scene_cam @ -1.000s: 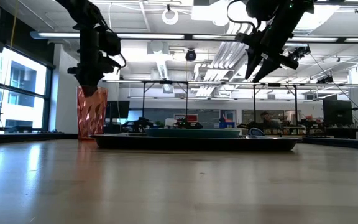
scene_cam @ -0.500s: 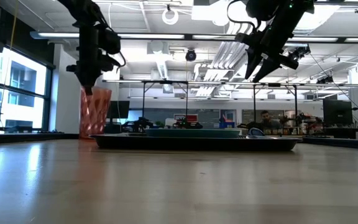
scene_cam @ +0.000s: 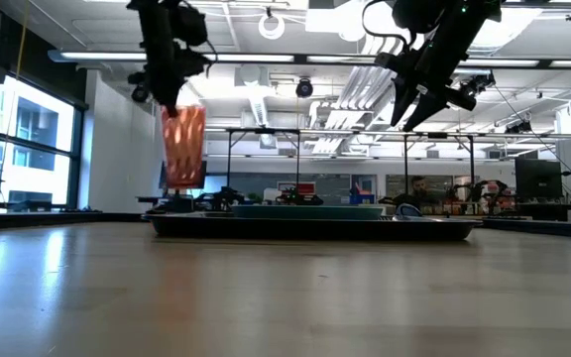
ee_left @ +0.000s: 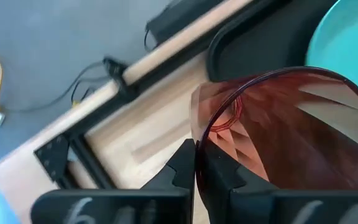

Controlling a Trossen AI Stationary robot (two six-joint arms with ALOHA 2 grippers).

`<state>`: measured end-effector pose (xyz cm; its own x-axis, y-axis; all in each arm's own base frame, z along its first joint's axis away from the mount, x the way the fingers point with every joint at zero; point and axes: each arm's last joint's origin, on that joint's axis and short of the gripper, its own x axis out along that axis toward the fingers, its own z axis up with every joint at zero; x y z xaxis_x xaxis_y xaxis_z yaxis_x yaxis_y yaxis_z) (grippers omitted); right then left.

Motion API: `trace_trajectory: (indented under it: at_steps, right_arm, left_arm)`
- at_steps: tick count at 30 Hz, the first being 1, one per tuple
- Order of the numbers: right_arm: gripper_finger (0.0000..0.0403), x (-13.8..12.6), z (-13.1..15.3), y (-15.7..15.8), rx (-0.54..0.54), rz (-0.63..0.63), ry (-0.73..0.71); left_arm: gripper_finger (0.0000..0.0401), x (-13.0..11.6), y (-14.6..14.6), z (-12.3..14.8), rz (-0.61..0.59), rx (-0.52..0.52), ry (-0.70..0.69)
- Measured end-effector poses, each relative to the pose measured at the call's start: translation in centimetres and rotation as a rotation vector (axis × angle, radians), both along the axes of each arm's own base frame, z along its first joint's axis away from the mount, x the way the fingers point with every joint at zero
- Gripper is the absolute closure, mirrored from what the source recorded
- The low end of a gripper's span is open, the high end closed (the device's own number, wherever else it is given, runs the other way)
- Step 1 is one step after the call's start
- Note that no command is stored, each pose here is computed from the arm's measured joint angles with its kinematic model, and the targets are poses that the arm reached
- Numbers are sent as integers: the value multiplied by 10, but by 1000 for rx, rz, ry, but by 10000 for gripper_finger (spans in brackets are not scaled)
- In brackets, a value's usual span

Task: Pick and place plate/cup/fork/spoon on tray
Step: Put the red cup on the black serving tray to the top left of the blue plate

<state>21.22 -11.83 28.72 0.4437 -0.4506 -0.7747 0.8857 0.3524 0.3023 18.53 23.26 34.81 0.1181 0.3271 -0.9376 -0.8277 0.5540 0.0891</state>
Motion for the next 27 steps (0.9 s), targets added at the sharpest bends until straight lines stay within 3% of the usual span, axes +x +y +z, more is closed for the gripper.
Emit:
trace_trajectory:
  at_steps: [12, 20, 27]
  right_arm:
    - [279, 0, 0, 0, -1, 0, -2]
    - [279, 2, 2, -1, -15, 0, -28]
    - [279, 3, 2, -1, -19, 0, -35]
  left_arm:
    - [395, 37, -18, 30, -65, 144, -178]
    - [394, 44, -18, 34, -52, 166, -241]
    - [394, 58, -6, 12, -46, 98, -206]
